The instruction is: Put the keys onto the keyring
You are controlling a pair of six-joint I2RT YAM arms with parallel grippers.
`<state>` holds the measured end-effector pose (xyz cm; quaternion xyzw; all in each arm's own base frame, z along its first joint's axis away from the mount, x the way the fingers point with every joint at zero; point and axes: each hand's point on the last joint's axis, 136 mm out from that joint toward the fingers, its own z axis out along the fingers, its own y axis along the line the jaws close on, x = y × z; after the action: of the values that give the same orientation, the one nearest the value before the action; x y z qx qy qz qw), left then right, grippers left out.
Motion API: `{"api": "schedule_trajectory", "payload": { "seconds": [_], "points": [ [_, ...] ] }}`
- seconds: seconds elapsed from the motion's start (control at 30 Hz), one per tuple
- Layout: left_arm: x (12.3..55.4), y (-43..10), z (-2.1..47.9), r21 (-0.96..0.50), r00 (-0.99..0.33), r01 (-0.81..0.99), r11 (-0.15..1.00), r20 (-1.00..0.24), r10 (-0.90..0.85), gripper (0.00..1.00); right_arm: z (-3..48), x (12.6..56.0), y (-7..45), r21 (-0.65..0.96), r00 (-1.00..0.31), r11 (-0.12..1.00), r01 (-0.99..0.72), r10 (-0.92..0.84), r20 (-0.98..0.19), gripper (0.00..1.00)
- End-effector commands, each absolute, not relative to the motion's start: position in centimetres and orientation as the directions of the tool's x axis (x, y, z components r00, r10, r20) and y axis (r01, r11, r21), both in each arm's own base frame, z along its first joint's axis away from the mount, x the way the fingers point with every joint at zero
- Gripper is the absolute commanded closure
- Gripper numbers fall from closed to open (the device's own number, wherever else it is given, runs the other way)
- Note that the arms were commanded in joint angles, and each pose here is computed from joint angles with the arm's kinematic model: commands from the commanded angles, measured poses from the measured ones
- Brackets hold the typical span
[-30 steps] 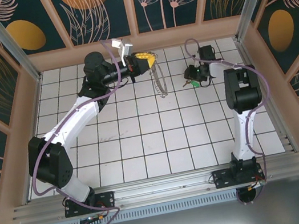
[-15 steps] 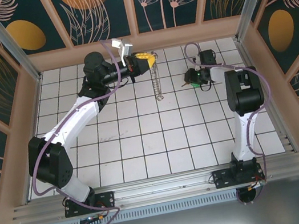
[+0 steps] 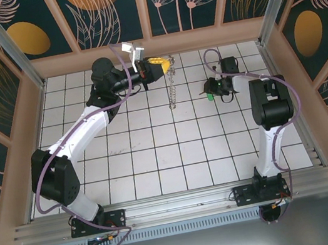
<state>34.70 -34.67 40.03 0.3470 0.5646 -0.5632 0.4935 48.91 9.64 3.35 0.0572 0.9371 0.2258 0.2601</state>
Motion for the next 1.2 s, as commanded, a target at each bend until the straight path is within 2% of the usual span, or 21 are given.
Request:
{"api": "schedule_trajectory", "payload": {
  "seconds": [0.0, 0.27, 0.53, 0.63, 0.7, 0.83, 1.0, 1.17],
  "points": [
    [33.3, -34.5, 42.1, -0.236, -0.214, 0.968, 0.088, -0.956, -0.200, 1.00, 3.7, 49.0, 10.0, 0.462, -0.857, 0.887, -0.018, 0.224, -0.464, 0.71],
    [33.2, -34.5, 42.2, -0.235, -0.215, 0.968, 0.086, -0.956, -0.201, 1.00, 2.9, 49.2, 9.6, 0.446, -0.859, 0.895, -0.003, 0.226, -0.459, 0.77],
    [33.2, -34.5, 42.0, -0.238, -0.218, 0.968, 0.084, -0.955, -0.199, 1.00, 2.6, 49.3, 9.3, 0.434, -0.861, 0.901, 0.008, 0.227, -0.455, 0.90],
    [33.2, -34.4, 42.1, -0.236, -0.216, 0.968, 0.083, -0.956, -0.201, 1.00, 2.8, 49.4, 9.1, 0.428, -0.859, 0.904, 0.007, 0.225, -0.460, 1.00],
    [33.1, -34.4, 42.1, -0.235, -0.216, 0.969, 0.081, -0.956, -0.199, 1.00, 3.3, 49.3, 9.0, 0.429, -0.856, 0.903, 0.004, 0.225, -0.466, 1.00],
    [33.1, -34.4, 42.0, -0.229, -0.209, 0.970, 0.088, -0.959, -0.193, 1.00, 6.5, 49.5, 9.0, 0.442, -0.822, 0.897, -0.020, 0.237, -0.518, 1.00],
    [33.3, -34.4, 41.7, -0.220, -0.200, 0.969, 0.114, -0.965, -0.167, 1.00, 13.0, 48.8, 9.7, 0.474, -0.746, 0.877, -0.079, 0.264, -0.612, 1.00],
    [32.6, -34.0, 43.0, -0.155, -0.132, 0.981, 0.117, -0.975, -0.181, 1.00, 19.8, 47.0, 10.8, 0.475, -0.635, 0.864, -0.168, 0.274, -0.723, 1.00]
  ]
}}
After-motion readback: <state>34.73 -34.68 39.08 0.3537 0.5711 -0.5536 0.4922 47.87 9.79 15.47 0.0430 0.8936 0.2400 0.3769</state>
